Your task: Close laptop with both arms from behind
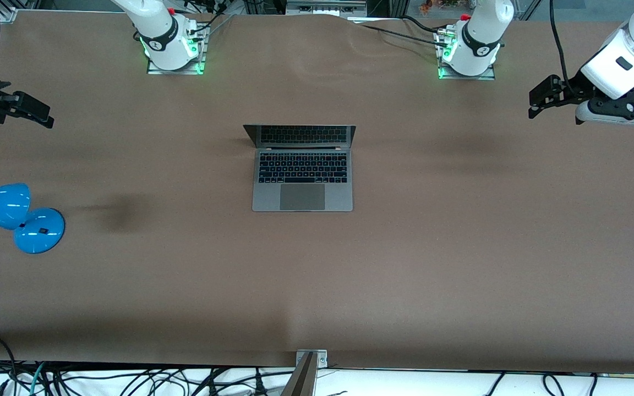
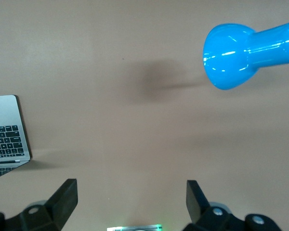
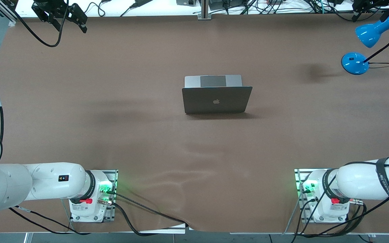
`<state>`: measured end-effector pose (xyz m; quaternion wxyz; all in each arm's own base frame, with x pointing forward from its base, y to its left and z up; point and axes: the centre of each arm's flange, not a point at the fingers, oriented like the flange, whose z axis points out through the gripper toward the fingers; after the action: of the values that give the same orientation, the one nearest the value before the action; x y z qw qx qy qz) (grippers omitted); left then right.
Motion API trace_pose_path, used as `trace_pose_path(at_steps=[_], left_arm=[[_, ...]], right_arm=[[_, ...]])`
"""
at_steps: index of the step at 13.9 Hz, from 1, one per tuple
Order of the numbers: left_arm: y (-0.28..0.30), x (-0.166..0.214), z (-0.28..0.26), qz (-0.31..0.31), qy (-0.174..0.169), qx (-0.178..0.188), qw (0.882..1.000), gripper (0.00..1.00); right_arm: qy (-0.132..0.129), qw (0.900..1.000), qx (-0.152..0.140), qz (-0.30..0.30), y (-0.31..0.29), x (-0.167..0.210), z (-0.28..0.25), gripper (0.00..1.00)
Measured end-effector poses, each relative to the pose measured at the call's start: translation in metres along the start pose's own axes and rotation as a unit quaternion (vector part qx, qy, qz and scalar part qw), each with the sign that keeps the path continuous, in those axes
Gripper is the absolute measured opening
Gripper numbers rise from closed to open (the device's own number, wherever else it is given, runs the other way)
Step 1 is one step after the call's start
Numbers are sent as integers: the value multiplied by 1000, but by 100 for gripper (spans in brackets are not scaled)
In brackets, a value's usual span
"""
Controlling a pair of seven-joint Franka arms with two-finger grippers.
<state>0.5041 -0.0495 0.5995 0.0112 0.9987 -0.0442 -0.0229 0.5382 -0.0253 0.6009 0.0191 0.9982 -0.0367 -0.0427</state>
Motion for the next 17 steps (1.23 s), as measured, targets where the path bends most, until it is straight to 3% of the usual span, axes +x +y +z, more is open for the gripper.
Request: trace_pose_path(at_steps=[17], left_arm=[[-11, -2, 3, -7, -17, -3, 1000, 100]], right_arm=[[-8, 1000, 0, 0, 0, -2, 1, 100]])
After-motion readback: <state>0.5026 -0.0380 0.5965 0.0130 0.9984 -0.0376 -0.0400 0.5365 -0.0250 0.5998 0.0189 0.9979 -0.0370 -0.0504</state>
